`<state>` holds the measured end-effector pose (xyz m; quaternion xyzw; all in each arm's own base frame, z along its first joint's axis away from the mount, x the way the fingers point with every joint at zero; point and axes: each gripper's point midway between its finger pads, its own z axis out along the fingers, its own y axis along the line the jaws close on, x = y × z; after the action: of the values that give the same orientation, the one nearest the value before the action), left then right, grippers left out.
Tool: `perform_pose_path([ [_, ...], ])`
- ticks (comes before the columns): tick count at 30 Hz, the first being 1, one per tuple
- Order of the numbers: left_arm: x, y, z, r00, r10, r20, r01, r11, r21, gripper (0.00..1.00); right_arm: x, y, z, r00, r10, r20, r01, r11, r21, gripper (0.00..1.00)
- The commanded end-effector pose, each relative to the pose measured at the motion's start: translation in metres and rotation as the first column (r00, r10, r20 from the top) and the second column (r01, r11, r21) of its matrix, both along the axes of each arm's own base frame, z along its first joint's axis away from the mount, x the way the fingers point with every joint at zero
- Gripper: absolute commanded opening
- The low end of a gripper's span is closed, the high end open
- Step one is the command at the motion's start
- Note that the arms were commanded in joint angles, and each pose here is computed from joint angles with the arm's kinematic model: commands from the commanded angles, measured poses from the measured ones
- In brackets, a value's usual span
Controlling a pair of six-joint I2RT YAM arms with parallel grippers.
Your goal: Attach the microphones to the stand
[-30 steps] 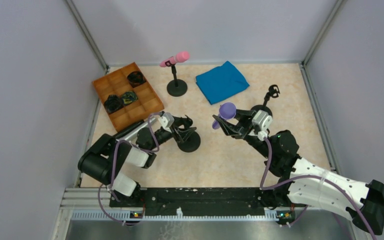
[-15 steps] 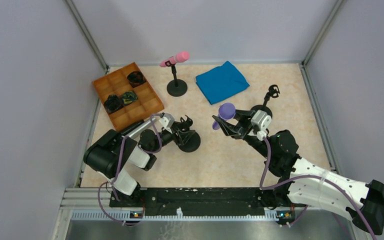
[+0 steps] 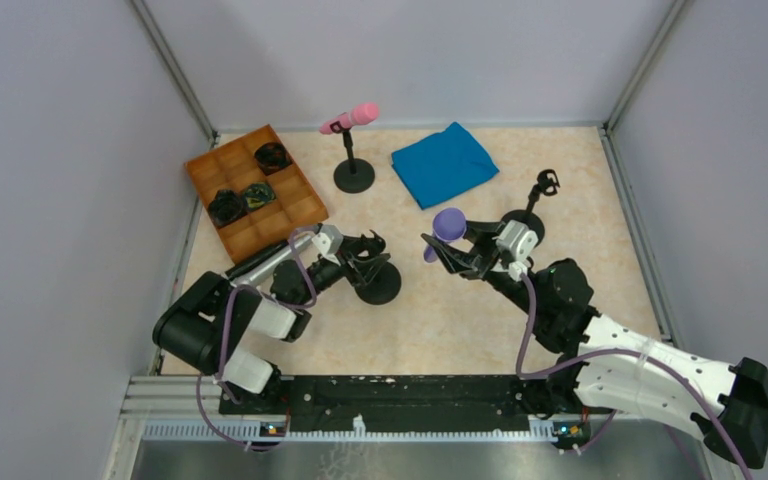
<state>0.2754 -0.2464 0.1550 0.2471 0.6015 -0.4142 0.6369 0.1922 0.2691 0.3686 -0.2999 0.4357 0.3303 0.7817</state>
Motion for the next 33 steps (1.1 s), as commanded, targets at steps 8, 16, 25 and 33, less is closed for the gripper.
perform_pose_path([
  [8, -0.007, 0.001, 0.064, 0.974, 0.007, 0.227, 0.021, 0.992, -0.121, 0.42, -0.005, 0.001, 0.013, 0.999, 0.027, 0.021, -0.028, 0.999, 0.03, 0.0],
  [16, -0.004, -0.002, 0.059, 0.978, -0.002, 0.21, 0.029, 0.991, -0.129, 0.55, -0.005, 0.001, 0.013, 0.999, 0.03, 0.018, -0.03, 0.999, 0.027, 0.0],
  [25, -0.003, -0.003, 0.06, 0.977, -0.004, 0.211, 0.034, 0.99, -0.138, 0.45, -0.004, 0.002, 0.012, 1.0, 0.027, 0.016, -0.027, 0.999, 0.023, 0.0],
  [33, -0.006, -0.004, 0.069, 0.974, -0.015, 0.224, 0.051, 0.986, -0.157, 0.44, -0.004, 0.003, 0.011, 0.999, 0.029, 0.014, -0.029, 0.999, 0.017, 0.0],
])
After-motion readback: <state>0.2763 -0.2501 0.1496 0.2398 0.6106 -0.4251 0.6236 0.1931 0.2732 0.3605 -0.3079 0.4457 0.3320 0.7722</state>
